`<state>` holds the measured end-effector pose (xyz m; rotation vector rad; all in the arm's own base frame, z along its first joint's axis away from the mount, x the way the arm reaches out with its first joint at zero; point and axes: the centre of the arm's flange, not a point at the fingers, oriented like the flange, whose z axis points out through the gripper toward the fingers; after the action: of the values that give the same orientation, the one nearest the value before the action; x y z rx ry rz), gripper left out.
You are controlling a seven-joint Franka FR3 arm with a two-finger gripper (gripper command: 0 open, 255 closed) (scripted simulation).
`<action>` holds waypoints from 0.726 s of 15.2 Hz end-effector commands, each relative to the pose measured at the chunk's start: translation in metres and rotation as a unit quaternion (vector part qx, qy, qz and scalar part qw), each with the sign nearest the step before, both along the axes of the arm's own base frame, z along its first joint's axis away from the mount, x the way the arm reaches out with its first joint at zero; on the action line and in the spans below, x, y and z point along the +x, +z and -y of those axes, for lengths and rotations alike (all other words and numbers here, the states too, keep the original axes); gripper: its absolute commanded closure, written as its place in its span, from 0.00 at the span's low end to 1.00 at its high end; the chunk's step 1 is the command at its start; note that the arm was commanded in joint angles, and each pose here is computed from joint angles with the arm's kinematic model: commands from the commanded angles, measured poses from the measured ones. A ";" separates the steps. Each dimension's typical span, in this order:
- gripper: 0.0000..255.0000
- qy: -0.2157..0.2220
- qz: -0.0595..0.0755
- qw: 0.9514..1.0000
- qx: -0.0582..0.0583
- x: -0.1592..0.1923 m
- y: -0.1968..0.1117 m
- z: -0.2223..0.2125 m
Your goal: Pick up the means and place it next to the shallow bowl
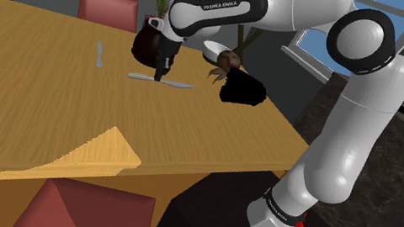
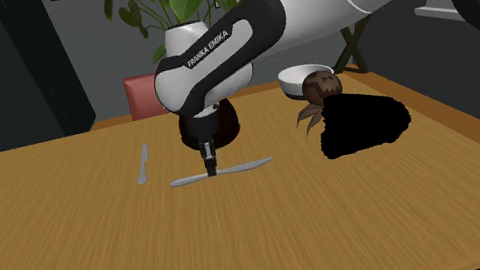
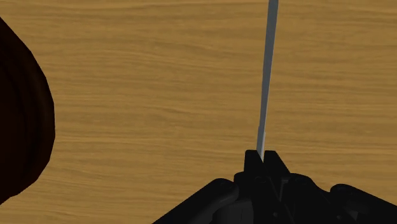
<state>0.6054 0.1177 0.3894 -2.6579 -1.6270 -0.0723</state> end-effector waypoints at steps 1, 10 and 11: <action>1.00 0.000 0.000 1.000 0.000 0.000 0.011 0.000; 1.00 0.000 0.000 1.000 0.000 0.000 0.059 0.000; 1.00 0.000 0.000 1.000 0.000 0.000 0.064 0.000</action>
<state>0.6045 0.1182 0.4479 -2.6579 -1.6269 -0.0722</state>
